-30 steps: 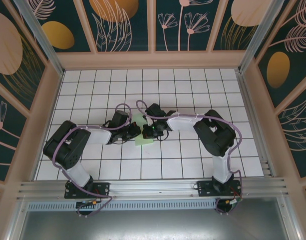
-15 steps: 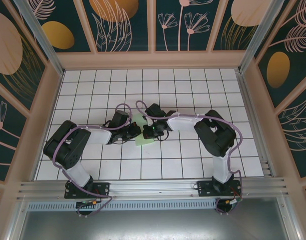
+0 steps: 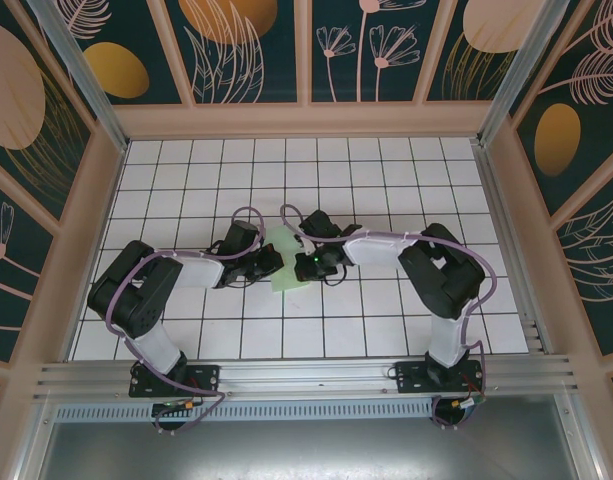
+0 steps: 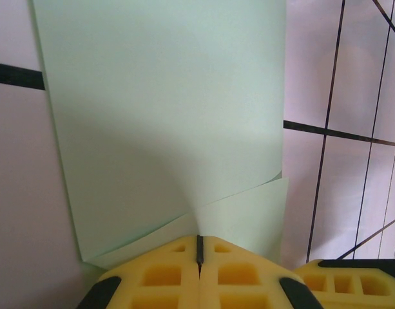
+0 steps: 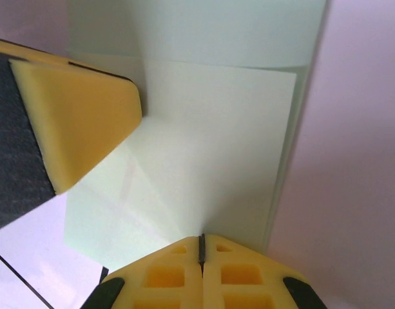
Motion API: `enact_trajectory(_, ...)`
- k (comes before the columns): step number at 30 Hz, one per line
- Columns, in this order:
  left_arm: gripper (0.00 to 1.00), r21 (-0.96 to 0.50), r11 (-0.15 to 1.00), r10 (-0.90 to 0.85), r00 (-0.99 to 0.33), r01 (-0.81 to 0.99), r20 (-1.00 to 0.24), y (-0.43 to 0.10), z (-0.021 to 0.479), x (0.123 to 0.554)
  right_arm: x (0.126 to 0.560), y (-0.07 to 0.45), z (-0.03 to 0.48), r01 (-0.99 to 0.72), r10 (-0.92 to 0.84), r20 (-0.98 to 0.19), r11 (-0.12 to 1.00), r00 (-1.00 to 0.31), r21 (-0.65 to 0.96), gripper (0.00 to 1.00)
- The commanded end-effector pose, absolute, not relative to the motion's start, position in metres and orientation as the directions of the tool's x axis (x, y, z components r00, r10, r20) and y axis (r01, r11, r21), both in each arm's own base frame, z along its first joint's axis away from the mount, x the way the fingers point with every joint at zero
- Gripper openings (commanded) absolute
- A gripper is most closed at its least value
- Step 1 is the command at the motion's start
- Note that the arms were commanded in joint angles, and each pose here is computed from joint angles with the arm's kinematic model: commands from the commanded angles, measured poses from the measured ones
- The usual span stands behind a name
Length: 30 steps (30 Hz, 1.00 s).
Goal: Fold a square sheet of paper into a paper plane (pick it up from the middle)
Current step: Fold the triangle a second time at the center of the table.
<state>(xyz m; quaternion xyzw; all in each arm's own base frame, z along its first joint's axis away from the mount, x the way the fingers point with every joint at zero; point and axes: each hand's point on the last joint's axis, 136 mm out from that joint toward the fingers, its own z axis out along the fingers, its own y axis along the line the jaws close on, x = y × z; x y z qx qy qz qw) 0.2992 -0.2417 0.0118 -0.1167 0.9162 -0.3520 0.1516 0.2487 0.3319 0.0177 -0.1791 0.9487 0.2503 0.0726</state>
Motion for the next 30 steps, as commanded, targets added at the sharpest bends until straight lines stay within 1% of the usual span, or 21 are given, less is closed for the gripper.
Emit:
enact_trajectory(1,0.03,-0.514,0.828,-0.32,-0.942,-0.224,-0.104,-0.209,-0.04,0.267,0.227,0.296,0.001,-0.345,-0.321,-0.127,0.86,-0.938,0.377,0.01)
enact_trajectory(15,0.04,-0.531,0.82,-0.315,-0.943,-0.214,-0.107,-0.213,-0.036,0.268,0.224,0.291,0.009,-0.345,-0.319,-0.134,0.852,-0.938,0.392,0.01)
enact_trajectory(17,0.03,-0.533,0.819,-0.315,-0.943,-0.213,-0.106,-0.213,-0.036,0.269,0.23,0.296,0.021,-0.359,-0.317,-0.17,0.84,-0.933,0.406,0.01)
enact_trajectory(20,0.03,-0.536,0.818,-0.312,-0.944,-0.209,-0.109,-0.214,-0.035,0.269,0.243,0.309,0.052,-0.396,-0.303,-0.267,0.801,-0.915,0.448,0.01)
enact_trajectory(23,0.03,-0.537,0.817,-0.313,-0.944,-0.209,-0.108,-0.214,-0.036,0.269,0.252,0.324,0.069,-0.421,-0.293,-0.319,0.764,-0.901,0.489,0.01)
enact_trajectory(30,0.03,-0.539,0.815,-0.317,-0.943,-0.214,-0.106,-0.214,-0.036,0.269,0.262,0.348,0.047,-0.394,-0.288,-0.273,0.742,-0.918,0.542,0.0)
